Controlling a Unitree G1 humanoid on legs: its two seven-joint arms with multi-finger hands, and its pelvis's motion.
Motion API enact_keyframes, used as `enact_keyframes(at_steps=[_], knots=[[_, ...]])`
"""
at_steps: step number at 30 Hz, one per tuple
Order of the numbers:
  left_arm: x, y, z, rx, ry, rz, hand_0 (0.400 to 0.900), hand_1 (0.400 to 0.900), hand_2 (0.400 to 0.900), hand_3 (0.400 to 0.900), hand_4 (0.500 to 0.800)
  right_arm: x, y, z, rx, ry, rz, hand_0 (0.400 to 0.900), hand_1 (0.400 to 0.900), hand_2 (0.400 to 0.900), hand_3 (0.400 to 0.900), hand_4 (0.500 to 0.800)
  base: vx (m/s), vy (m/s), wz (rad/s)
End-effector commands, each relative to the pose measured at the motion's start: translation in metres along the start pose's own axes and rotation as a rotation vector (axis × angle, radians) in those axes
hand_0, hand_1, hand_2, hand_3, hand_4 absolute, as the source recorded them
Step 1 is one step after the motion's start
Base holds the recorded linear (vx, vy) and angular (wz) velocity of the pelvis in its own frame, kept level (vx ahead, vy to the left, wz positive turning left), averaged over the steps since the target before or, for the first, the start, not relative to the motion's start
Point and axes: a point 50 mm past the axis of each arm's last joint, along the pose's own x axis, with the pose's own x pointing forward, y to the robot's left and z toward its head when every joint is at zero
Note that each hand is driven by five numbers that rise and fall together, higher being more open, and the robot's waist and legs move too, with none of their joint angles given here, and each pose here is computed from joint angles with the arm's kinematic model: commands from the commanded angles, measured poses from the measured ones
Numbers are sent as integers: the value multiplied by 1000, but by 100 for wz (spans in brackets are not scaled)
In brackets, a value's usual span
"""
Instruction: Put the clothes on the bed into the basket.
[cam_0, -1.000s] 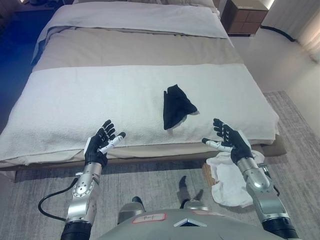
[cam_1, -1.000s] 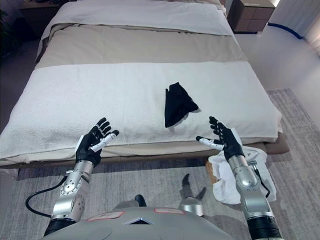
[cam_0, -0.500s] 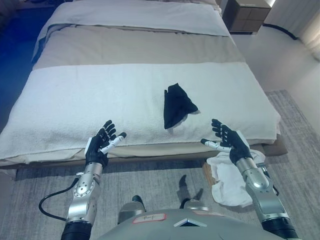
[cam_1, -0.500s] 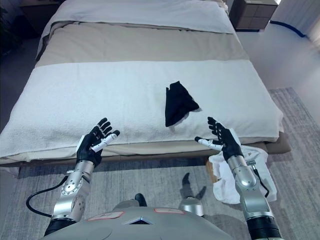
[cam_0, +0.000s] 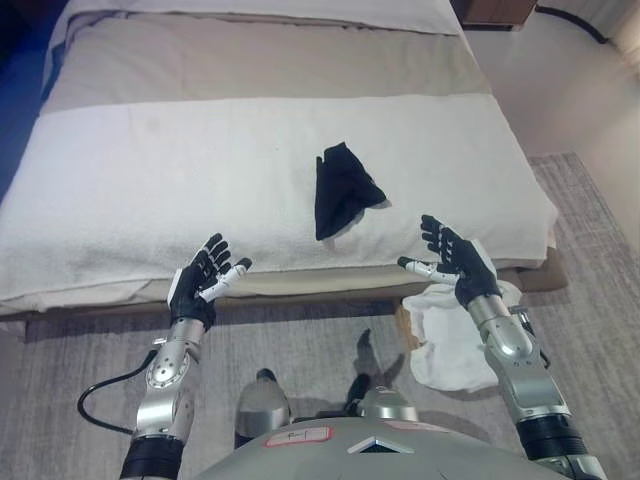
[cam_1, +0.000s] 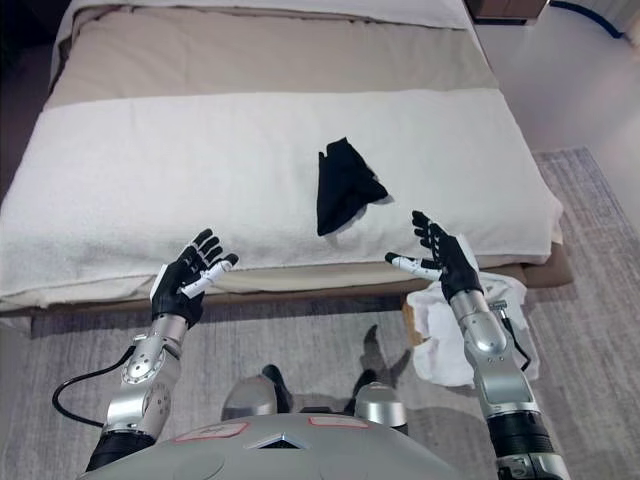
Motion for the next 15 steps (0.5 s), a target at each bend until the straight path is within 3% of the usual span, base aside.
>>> enact_keyframes(at_steps=[1, 9, 15], knots=[[16, -16, 52, -31, -257, -75, 900, 900, 900, 900, 800, 15, -28, 52, -38, -260, -112, 900, 900, 900, 900, 800, 36, 30, 15], [24, -24, 59, -53, -300, -67, 900, 900, 900, 900, 800, 25, -33, 60, -50, -294, -153, 900, 900, 900, 900, 800, 104, 128, -4], [25, -21, 68, -27, -328, -69, 900, 900, 900, 900, 800, 28, -28, 58, -25, -287, -151, 900, 900, 900, 900, 800, 279, 239, -16]])
